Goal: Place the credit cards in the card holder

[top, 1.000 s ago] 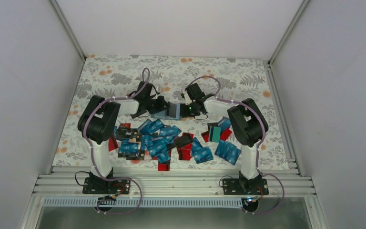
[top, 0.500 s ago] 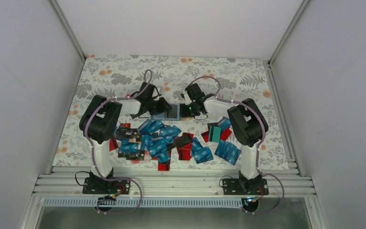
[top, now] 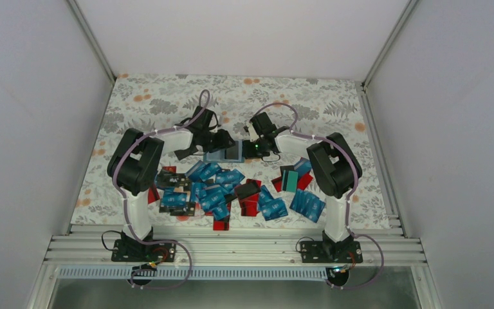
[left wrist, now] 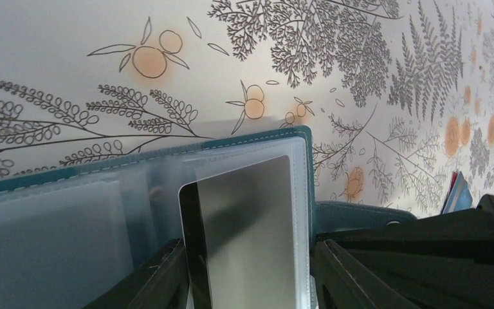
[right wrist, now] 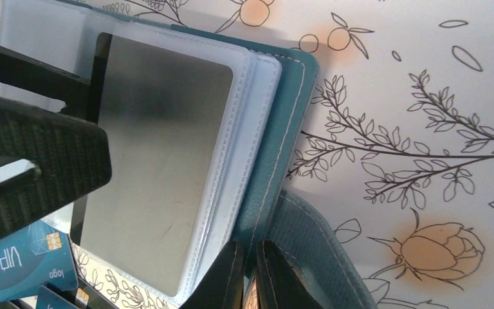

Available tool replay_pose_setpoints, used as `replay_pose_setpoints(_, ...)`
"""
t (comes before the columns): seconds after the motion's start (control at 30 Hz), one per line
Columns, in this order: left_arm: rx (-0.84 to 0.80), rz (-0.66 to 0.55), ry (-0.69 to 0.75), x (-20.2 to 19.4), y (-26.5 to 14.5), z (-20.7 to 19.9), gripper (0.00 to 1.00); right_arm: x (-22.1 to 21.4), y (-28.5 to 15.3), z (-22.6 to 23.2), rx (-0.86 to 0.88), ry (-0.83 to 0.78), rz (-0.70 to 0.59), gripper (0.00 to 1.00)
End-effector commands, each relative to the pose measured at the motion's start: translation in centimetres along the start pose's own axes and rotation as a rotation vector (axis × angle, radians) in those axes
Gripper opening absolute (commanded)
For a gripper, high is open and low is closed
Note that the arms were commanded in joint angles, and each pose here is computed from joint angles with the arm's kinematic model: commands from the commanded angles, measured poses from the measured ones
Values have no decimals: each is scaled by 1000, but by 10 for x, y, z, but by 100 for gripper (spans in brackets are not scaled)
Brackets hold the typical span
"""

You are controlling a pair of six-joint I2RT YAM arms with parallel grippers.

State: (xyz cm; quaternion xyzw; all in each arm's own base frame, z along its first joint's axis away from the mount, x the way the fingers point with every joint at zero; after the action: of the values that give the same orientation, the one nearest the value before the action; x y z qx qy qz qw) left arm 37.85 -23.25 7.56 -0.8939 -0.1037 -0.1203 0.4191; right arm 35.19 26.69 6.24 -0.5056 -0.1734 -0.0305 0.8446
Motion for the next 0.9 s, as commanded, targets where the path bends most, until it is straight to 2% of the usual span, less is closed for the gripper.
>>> replay_pose_setpoints(0.0, 55, -6, 58, 6, -16, -11, 52, 1, 3, 6, 14, -22, -3, 8)
replay_pose_setpoints(0.2, 98, 10, 82, 4, -15, -11, 58, 2, 4, 6, 15, -22, -3, 8)
replay_pose_setpoints(0.87, 63, 65, 91, -6, 7, -29, 56, 3, 2, 7, 17, -26, -7, 8)
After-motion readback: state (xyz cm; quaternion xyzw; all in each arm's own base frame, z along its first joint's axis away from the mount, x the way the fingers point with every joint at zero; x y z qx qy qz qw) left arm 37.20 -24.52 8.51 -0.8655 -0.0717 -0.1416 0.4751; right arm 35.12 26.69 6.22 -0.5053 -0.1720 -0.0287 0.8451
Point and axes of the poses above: each gripper's point midway between its finger pads, its own y axis out along the fingers, its own z axis along the line the jaws close on, x = y × z, the point moved 5 cm from there along -y, back along the fingers, and after that the axes turned 3 degrees about y, right-handed, at the moved point
